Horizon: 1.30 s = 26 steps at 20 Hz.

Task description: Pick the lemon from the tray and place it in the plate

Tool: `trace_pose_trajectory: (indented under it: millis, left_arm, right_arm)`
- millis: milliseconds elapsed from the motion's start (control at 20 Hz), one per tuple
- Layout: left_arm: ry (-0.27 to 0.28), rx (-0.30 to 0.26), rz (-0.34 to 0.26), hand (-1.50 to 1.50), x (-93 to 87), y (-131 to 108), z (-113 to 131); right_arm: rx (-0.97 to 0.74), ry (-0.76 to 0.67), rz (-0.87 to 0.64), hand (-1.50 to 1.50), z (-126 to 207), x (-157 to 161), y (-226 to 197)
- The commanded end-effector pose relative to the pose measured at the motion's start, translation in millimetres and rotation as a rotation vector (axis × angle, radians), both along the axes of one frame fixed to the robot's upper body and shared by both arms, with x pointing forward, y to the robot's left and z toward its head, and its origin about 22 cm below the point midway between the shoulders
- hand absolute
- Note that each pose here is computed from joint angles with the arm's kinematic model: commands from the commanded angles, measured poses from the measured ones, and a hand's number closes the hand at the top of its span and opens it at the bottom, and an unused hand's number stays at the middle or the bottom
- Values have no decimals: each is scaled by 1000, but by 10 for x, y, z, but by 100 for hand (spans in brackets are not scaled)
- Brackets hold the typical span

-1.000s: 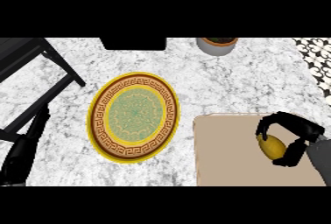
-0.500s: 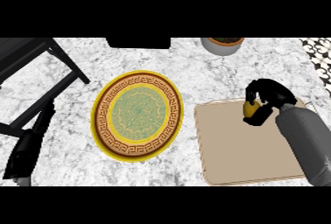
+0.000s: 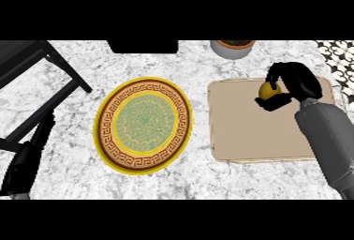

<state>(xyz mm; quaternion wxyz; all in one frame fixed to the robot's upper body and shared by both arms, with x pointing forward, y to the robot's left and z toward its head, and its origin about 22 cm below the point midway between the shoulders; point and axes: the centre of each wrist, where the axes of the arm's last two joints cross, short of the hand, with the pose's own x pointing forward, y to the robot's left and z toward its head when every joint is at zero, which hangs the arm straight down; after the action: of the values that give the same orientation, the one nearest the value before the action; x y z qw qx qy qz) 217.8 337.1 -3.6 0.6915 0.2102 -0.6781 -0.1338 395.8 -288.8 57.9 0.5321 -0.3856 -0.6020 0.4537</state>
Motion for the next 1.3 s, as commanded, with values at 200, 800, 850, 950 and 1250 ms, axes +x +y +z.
trace_pose_trajectory:
  millis: [200,800,850,950,1250]
  left_arm:
    - [19,-3,26,0,-113,145,-41]
    - [14,-10,13,0,-68,185,-53]
    - [-4,0,-7,0,8,-39,66]
    - [2,-6,19,0,47,52,36]
    - [-7,-16,-15,0,59,-93,33]
  right_arm:
    - [166,-312,226,150,622,-92,308]
    - [307,-230,489,150,1319,-748,1405]
    - [323,-226,470,150,1211,-649,1618]
    - [345,-227,472,150,1188,-661,1938]
    - [339,-90,450,150,1348,-509,2392]
